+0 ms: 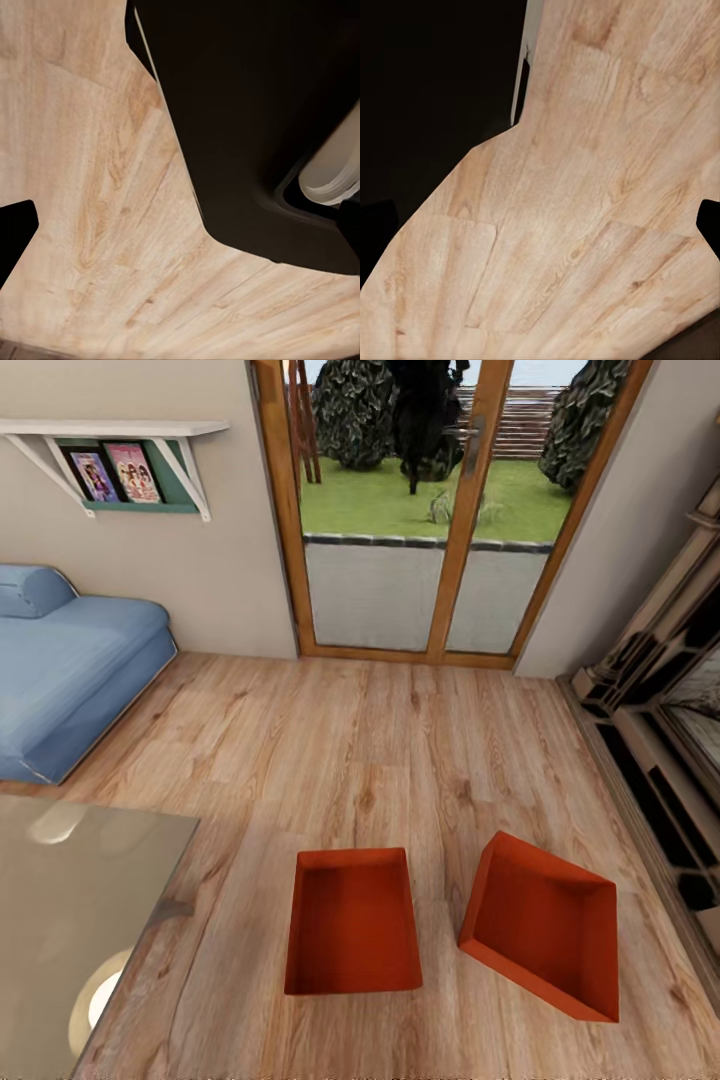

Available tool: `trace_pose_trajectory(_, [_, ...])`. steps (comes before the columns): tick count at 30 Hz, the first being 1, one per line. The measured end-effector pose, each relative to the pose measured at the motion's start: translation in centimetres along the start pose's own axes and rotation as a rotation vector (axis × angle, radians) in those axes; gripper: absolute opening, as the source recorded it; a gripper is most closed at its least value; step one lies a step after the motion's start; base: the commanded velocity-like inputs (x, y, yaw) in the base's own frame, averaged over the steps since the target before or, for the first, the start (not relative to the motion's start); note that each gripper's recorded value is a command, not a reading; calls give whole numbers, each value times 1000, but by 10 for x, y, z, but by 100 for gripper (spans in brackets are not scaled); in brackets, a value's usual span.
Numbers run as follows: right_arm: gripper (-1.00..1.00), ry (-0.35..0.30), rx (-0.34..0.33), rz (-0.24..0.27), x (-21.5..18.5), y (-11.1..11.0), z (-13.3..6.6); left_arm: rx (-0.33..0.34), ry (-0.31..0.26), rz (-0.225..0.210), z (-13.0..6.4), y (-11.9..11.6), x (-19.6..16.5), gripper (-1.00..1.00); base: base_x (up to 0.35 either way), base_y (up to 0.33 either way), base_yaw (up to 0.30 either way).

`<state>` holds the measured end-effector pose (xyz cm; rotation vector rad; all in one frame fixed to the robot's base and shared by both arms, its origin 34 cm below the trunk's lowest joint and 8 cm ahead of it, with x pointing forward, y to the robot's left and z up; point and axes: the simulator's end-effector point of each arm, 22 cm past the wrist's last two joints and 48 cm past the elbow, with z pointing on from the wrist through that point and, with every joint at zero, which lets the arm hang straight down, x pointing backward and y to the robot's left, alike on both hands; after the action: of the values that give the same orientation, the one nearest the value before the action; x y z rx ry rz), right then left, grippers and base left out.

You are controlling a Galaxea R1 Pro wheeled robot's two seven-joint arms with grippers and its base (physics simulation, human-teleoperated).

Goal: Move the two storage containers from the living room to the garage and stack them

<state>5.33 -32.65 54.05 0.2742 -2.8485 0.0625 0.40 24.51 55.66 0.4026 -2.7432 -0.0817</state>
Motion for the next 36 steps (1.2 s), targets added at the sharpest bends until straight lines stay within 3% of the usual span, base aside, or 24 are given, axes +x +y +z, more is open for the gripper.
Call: trace_pose_trajectory(36, [100,57,-10,-4,22,4,1,-16,56,0,0,6,22,100,0,0,0])
